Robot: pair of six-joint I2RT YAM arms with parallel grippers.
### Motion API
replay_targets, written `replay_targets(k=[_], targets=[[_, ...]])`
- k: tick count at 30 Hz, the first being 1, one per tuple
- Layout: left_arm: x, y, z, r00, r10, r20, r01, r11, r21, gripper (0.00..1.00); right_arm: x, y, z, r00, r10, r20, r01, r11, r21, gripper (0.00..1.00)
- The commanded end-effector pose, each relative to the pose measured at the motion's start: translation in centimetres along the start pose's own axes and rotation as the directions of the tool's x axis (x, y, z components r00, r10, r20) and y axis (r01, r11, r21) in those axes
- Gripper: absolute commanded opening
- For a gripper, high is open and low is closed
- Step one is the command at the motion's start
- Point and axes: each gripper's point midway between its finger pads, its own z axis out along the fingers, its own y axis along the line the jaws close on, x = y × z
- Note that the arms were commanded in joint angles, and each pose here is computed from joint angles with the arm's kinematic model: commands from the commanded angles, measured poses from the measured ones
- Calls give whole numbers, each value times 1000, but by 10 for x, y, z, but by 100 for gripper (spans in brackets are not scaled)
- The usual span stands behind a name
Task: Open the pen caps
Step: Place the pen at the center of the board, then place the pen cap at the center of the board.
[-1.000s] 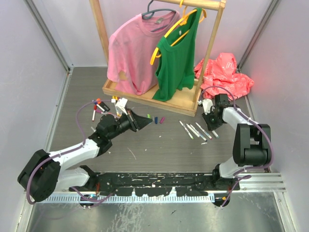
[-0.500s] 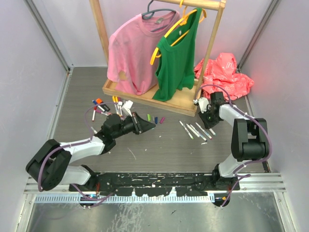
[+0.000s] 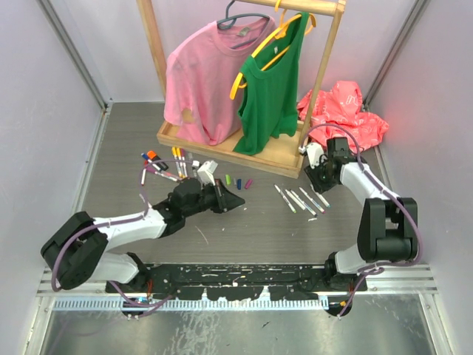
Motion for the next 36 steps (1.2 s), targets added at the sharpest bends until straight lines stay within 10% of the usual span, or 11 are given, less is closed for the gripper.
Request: replay_targets(k=[1, 9, 36], targets=[[-13, 2, 15, 992, 121, 23, -116, 982, -147, 0, -43, -1, -41, 984, -1, 178, -3, 1000, 18, 40], [-9, 46, 48, 963, 208, -172, -269, 803, -533, 0, -124, 44, -123, 859, 30, 511, 90, 974, -207, 46], [-16, 84, 147, 833, 339, -437, -551, 575, -605, 26, -89, 12, -117, 873, -7, 488, -8, 1000, 29, 53]])
